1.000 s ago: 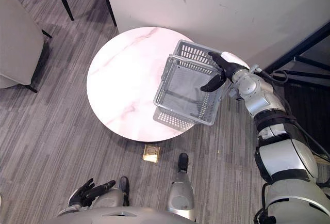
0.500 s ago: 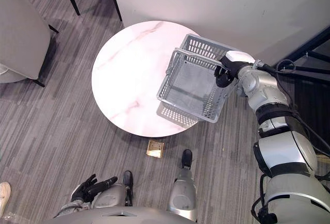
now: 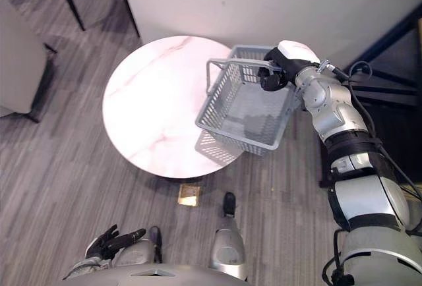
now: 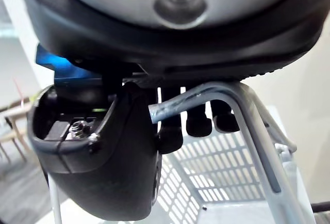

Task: Pick vegetable in the basket

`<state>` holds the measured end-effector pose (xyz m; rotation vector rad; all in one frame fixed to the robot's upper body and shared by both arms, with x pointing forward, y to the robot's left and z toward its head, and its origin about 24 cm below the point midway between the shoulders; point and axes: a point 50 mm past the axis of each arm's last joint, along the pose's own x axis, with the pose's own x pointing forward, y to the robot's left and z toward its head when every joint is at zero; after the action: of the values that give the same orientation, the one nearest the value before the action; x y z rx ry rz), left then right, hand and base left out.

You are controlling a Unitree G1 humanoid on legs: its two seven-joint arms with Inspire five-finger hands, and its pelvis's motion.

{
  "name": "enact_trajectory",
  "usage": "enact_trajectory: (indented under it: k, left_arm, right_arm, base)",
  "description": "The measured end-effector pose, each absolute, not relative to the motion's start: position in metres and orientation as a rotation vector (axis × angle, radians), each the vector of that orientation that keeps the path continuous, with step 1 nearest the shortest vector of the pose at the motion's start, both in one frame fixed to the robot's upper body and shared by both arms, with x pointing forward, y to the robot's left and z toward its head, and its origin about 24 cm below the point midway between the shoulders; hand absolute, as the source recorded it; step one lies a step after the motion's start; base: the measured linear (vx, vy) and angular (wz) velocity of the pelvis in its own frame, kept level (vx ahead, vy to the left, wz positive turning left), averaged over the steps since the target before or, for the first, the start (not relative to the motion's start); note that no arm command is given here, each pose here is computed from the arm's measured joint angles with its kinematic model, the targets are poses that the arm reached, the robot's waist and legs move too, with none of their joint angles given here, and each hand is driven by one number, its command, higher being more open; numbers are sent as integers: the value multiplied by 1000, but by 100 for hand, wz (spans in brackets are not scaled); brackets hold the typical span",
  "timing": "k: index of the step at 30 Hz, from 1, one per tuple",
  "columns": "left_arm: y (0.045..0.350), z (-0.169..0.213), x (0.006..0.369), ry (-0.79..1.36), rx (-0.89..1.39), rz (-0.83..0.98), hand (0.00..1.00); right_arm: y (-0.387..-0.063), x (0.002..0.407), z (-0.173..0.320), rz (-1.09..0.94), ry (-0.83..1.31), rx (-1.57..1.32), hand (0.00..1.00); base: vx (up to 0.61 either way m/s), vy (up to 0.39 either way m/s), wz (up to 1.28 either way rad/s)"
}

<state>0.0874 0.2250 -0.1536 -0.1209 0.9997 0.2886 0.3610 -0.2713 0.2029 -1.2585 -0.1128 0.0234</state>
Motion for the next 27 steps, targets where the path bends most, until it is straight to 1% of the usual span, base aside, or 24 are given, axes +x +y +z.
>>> enact_trajectory:
  k: [3, 4, 8, 10, 15, 21, 27]
  left_arm:
    - [231, -153, 86, 1004, -100, 294, 100]
    - [230, -153, 84, 1007, -102, 294, 100]
    - [227, -155, 79, 1021, -112, 296, 100]
    - [227, -156, 74, 1032, -113, 298, 100]
    - [223, -159, 64, 1066, -98, 281, 100]
    - [204, -164, 60, 1104, -129, 245, 100]
    - [201, -165, 58, 1118, -112, 223, 100]
  right_arm:
    - [-281, 341, 198, -9, -167, -1129, 0]
    - [-288, 329, 194, -24, -170, -1087, 0]
    - [-302, 309, 182, -44, -149, -1035, 0]
    - [-308, 297, 175, -53, -132, -1029, 0]
    - [-337, 266, 144, -102, 15, -1026, 0]
    - [-356, 245, 131, -150, 103, -1023, 0]
    - [-366, 233, 135, -205, 107, -1036, 0]
  base:
    - [10, -27, -17]
    - [3, -7, -16]
    - [-3, 6, -16]
    - [-24, -6, -28]
    - [-18, -29, -13]
    - [-10, -25, -20]
    - [-10, -13, -5]
